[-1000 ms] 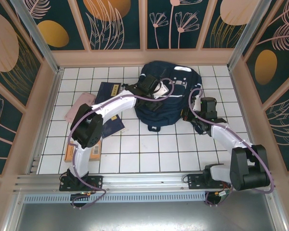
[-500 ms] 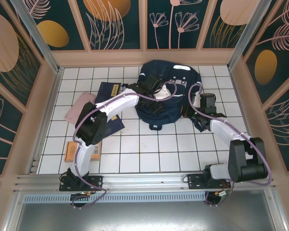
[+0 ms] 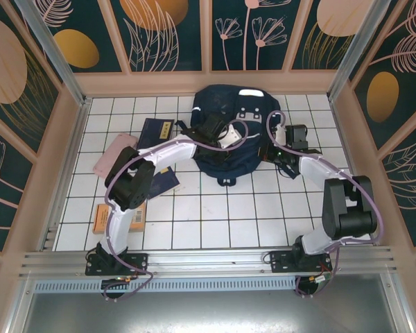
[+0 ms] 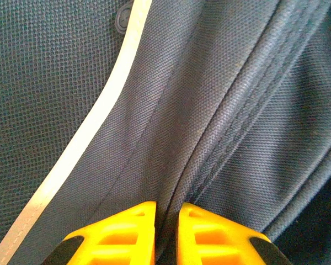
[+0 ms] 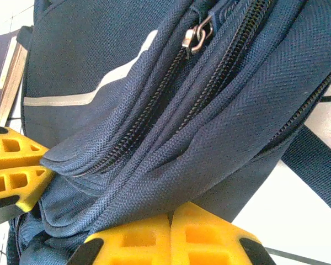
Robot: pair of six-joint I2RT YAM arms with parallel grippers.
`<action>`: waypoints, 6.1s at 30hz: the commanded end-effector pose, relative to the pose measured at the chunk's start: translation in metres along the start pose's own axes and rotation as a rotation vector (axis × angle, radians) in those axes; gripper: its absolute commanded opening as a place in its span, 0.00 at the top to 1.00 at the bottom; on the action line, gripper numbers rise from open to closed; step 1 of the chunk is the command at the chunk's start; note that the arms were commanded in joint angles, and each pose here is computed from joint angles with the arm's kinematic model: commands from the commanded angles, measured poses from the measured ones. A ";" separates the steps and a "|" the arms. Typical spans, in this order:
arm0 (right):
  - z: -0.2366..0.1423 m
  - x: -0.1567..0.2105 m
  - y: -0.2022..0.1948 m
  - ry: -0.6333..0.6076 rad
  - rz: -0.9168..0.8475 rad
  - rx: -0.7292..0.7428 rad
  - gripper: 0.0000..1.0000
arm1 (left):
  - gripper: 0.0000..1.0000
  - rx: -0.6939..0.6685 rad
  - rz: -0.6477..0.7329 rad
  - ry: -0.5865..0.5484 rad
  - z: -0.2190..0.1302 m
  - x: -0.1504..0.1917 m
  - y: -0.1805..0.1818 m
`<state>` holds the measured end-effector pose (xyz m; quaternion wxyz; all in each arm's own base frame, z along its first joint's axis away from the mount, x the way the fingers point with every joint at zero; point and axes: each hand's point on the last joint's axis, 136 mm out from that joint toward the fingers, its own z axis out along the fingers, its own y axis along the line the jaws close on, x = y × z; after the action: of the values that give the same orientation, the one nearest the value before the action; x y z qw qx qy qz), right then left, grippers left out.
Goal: Pack the student bag
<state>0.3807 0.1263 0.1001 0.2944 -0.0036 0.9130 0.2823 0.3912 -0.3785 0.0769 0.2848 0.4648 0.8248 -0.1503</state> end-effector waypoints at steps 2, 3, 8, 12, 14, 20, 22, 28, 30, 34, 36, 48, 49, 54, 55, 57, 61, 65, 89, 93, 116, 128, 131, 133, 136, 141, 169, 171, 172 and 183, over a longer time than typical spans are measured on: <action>0.003 -0.042 0.032 -0.082 -0.169 -0.132 1.00 | 0.83 0.216 -0.052 0.043 -0.011 0.020 -0.062; 0.004 -0.043 0.031 -0.076 -0.183 -0.129 1.00 | 0.83 0.209 -0.056 0.038 -0.012 0.020 -0.063; 0.004 -0.041 0.022 -0.067 -0.211 -0.072 1.00 | 0.75 0.041 -0.068 -0.036 -0.026 -0.003 -0.035; 0.001 -0.035 0.020 -0.066 -0.219 -0.062 1.00 | 0.57 -0.041 -0.025 -0.088 -0.037 -0.025 -0.019; 0.000 -0.034 0.019 -0.067 -0.219 -0.057 1.00 | 0.51 -0.042 -0.012 -0.067 -0.032 -0.026 -0.017; 0.000 -0.035 0.020 -0.065 -0.227 -0.061 1.00 | 0.46 -0.048 -0.006 -0.006 -0.008 -0.021 -0.012; 0.000 -0.035 0.021 -0.065 -0.227 -0.062 1.00 | 0.50 -0.093 -0.008 -0.010 -0.005 -0.023 -0.003; 0.000 -0.034 0.021 -0.064 -0.230 -0.064 1.00 | 0.60 -0.088 0.007 -0.010 0.002 -0.029 -0.002; -0.001 -0.034 0.020 -0.067 -0.235 -0.061 1.00 | 0.66 -0.080 0.014 0.002 0.005 -0.028 -0.003; -0.005 -0.033 0.020 -0.070 -0.229 -0.052 1.00 | 0.86 -0.116 -0.002 -0.012 0.005 -0.034 0.004; -0.009 -0.032 0.020 -0.071 -0.221 -0.038 1.00 | 0.93 -0.140 -0.025 -0.050 -0.003 -0.045 0.008; -0.040 0.020 0.075 -0.056 -0.262 -0.014 1.00 | 1.00 -0.311 -0.338 -0.268 -0.068 -0.109 0.044; -0.040 0.026 0.081 -0.052 -0.271 -0.019 1.00 | 1.00 -0.304 -0.350 -0.269 -0.071 -0.112 0.044; -0.045 0.060 0.122 -0.041 -0.333 -0.110 1.00 | 1.00 -0.230 -0.430 -0.294 -0.079 -0.129 0.040; -0.044 0.063 0.126 -0.049 -0.341 -0.111 1.00 | 1.00 -0.209 -0.444 -0.299 -0.080 -0.132 0.040; -0.040 0.078 0.143 -0.038 -0.368 -0.157 1.00 | 1.00 -0.165 -0.474 -0.319 -0.084 -0.138 0.039; -0.029 0.091 0.167 -0.027 -0.381 -0.240 0.97 | 1.00 -0.112 -0.494 -0.360 -0.094 -0.147 0.036; -0.033 0.090 0.189 -0.046 -0.343 -0.343 0.86 | 1.00 -0.088 -0.486 -0.374 -0.099 -0.150 0.034; -0.073 -0.009 0.095 -0.206 0.312 -0.448 0.24 | 1.00 -0.064 -0.445 -0.430 -0.127 -0.130 0.022; -0.070 -0.015 0.111 -0.220 0.287 -0.547 0.27 | 1.00 -0.047 -0.454 -0.434 -0.128 -0.132 0.020; -0.064 -0.035 0.162 -0.271 0.295 -0.756 0.55 | 0.45 -0.098 -0.857 -0.431 -0.187 -0.034 0.020; -0.071 -0.037 0.193 -0.224 0.277 -0.827 0.64 | 0.66 0.175 -0.859 -0.364 -0.134 -0.009 -0.066; -0.070 -0.036 0.194 -0.216 0.282 -0.825 0.64 | 0.68 0.133 -0.881 -0.329 -0.119 0.001 -0.062; -0.069 -0.034 0.194 -0.209 0.285 -0.825 0.65 | 0.68 0.118 -0.889 -0.317 -0.113 0.006 -0.060; -0.069 -0.034 0.195 -0.206 0.290 -0.824 0.65 | 0.69 0.116 -0.894 -0.295 -0.105 0.009 -0.062; -0.070 -0.034 0.197 -0.202 0.295 -0.828 0.66 | 0.69 0.062 -0.907 -0.249 -0.093 0.022 -0.057; -0.045 -0.018 0.183 -0.218 0.240 -0.574 0.76 | 1.00 -0.337 -0.871 -0.148 -0.100 0.061 -0.010; -0.042 -0.014 0.174 -0.219 0.228 -0.523 0.76 | 1.00 -0.356 -0.855 -0.151 -0.107 0.059 -0.007; -0.040 -0.011 0.168 -0.221 0.226 -0.486 0.77 | 1.00 -0.368 -0.848 -0.150 -0.111 0.059 -0.006; -0.039 -0.009 0.140 -0.270 0.266 -0.389 0.87 | 1.00 -0.397 -0.791 -0.155 -0.138 0.058 0.001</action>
<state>0.3383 0.2249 0.1975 0.3530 0.0959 0.7970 0.4805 0.3114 -0.2785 0.1220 0.3136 0.0393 0.9396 -0.1314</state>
